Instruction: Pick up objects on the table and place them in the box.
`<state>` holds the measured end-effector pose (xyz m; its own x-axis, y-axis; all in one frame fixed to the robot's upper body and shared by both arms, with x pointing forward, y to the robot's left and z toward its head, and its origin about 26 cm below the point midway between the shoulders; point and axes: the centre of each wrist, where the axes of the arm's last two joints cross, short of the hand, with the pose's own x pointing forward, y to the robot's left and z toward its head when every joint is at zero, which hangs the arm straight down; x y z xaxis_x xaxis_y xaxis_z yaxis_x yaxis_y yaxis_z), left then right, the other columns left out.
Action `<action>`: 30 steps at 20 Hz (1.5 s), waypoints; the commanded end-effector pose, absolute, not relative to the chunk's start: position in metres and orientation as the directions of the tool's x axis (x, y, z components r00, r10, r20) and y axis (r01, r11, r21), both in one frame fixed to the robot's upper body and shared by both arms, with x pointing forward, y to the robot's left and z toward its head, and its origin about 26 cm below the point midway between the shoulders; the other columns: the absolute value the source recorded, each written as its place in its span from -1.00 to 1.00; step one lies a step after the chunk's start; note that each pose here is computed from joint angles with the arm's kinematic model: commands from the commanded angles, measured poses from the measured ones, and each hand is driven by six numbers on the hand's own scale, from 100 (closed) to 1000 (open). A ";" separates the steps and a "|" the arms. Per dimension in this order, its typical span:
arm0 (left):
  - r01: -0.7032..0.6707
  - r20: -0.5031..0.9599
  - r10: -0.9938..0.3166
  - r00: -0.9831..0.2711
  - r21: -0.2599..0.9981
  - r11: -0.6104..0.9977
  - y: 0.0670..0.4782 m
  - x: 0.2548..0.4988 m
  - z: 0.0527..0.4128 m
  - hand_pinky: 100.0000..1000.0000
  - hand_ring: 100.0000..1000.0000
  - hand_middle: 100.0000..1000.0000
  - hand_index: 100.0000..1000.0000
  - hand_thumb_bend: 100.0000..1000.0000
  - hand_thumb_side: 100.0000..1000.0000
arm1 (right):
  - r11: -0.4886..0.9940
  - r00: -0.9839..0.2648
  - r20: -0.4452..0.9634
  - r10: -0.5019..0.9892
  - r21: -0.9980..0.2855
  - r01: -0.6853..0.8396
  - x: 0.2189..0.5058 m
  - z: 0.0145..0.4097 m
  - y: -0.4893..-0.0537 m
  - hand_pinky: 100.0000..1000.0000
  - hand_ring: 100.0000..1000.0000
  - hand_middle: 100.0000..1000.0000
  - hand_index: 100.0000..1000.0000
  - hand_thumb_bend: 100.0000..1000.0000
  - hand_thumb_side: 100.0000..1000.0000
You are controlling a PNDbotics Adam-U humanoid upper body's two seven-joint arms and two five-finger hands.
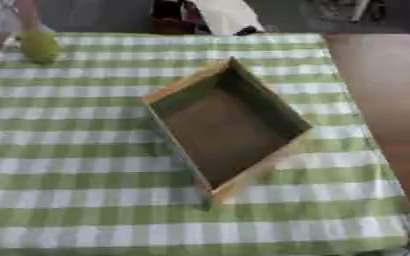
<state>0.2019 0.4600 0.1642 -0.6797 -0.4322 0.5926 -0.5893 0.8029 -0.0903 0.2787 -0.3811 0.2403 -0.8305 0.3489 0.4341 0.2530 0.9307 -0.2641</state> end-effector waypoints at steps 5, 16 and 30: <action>-0.594 0.566 -0.459 -0.684 -0.067 0.802 0.462 0.200 0.175 0.84 0.94 0.50 0.69 -1.00 0.13 | 0.922 -0.841 0.399 0.365 -0.284 0.264 0.274 0.251 -0.381 0.59 0.49 0.06 0.39 -1.00 -0.36; -0.646 0.421 -0.591 -0.688 0.018 0.763 0.494 0.223 0.221 0.77 0.86 0.48 0.67 -1.00 -0.09 | 0.921 -0.848 0.389 0.359 -0.295 0.255 0.276 0.254 -0.380 0.59 0.49 0.06 0.39 -1.00 -0.35; -0.717 0.319 -0.728 -0.606 0.176 0.674 0.562 0.250 0.275 0.74 0.85 0.48 0.64 -1.00 -0.39 | 0.916 -0.867 0.332 0.370 -0.283 0.283 0.280 0.262 -0.389 0.58 0.49 0.06 0.39 -1.00 -0.45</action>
<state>0.2548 0.5548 0.2507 -0.6151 -0.6911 0.3794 -0.6999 0.7002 0.1408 0.2831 -0.3837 0.2482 -0.8601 0.3470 0.3739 0.2600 0.9289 -0.2638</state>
